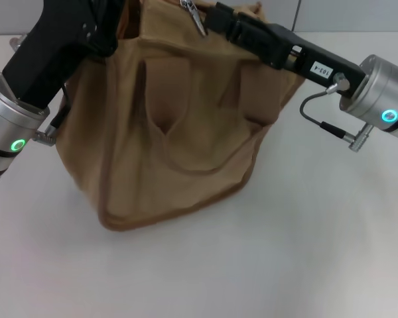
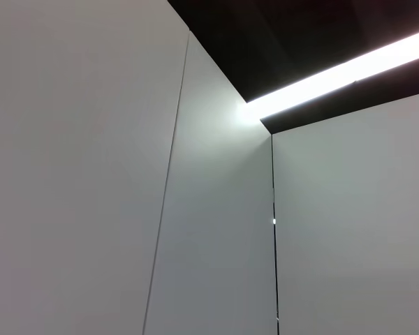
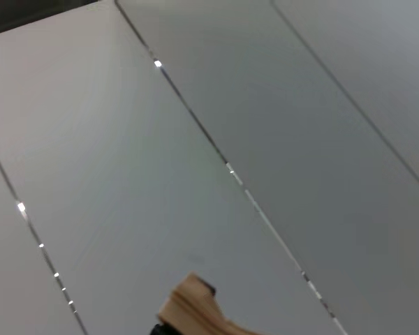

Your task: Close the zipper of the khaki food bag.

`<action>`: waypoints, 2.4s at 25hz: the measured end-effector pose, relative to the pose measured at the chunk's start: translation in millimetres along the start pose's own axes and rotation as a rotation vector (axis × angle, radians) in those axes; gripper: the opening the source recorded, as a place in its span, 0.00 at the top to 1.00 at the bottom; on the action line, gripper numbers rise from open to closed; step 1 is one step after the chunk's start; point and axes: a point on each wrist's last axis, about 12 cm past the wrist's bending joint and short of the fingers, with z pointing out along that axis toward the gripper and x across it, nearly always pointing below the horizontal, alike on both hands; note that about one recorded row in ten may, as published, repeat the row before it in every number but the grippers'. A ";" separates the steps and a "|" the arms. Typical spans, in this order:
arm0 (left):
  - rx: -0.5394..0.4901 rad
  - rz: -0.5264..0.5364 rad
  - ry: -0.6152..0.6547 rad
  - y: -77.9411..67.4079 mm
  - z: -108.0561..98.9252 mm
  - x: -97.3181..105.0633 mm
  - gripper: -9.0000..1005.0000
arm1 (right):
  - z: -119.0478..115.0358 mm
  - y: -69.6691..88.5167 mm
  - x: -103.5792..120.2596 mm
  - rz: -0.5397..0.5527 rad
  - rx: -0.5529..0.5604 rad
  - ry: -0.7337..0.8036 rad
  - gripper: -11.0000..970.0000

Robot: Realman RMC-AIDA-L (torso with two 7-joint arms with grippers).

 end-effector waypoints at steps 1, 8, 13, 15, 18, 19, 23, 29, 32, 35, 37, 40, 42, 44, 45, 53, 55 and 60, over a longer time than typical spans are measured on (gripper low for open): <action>0.000 -0.001 0.000 -0.1 0.0 0.1 0.95 | 1.7 -0.7 0.0 0.003 0.004 0.002 0.64; 0.003 -0.003 0.000 -0.1 0.7 0.2 0.95 | 18.8 3.5 4.5 0.037 -0.048 0.051 0.43; 0.003 -0.003 0.003 0.3 1.6 0.5 0.95 | 21.0 5.5 3.5 0.045 -0.068 0.053 0.39; 0.003 -0.003 0.003 0.3 1.9 0.6 0.95 | 20.9 5.2 2.7 0.087 -0.065 0.050 0.39; 0.003 -0.005 0.002 0.2 2.1 0.6 0.95 | 22.6 6.1 0.9 0.127 -0.076 0.054 0.40; 0.003 -0.005 0.001 0.3 2.2 0.6 0.95 | 23.5 6.0 0.6 0.125 -0.077 0.056 0.40; 0.003 -0.005 0.001 0.5 3.0 0.6 0.95 | 24.2 5.4 1.1 0.128 -0.072 0.058 0.40; 0.001 -0.004 0.002 1.2 4.0 0.8 0.94 | 23.6 4.9 1.6 0.126 -0.067 0.063 0.40; -0.001 -0.003 0.003 1.5 4.0 1.0 0.94 | 22.3 4.7 2.5 0.129 -0.062 0.063 0.40; -0.003 -0.002 0.004 1.7 4.0 1.1 0.94 | 20.4 4.7 4.1 0.134 -0.059 0.062 0.40; -0.004 -0.002 0.003 1.8 4.0 1.0 0.94 | 18.4 4.7 5.5 0.140 -0.055 0.061 0.40; -0.005 -0.009 0.002 0.9 4.0 1.7 0.94 | 16.6 5.1 6.5 0.148 -0.055 0.062 0.40; -0.004 -0.010 0.002 0.4 4.3 2.1 0.94 | 16.3 5.4 6.8 0.150 -0.057 0.062 0.42; -0.002 -0.011 0.002 0.4 4.9 2.2 0.94 | 16.3 5.5 6.8 0.150 -0.057 0.063 0.44; -0.001 -0.012 0.002 0.4 5.2 2.2 0.94 | 16.5 5.6 7.0 0.150 -0.058 0.065 0.45; -0.002 -0.013 0.000 0.5 5.6 2.1 0.94 | 19.6 7.8 9.1 0.140 -0.080 0.099 0.56; -0.002 -0.012 0.000 0.5 5.6 2.1 0.94 | 18.6 8.9 9.3 0.142 -0.088 0.097 0.58; -0.001 -0.010 0.001 0.5 5.6 2.2 0.94 | 14.5 10.3 9.4 0.151 -0.094 0.082 0.58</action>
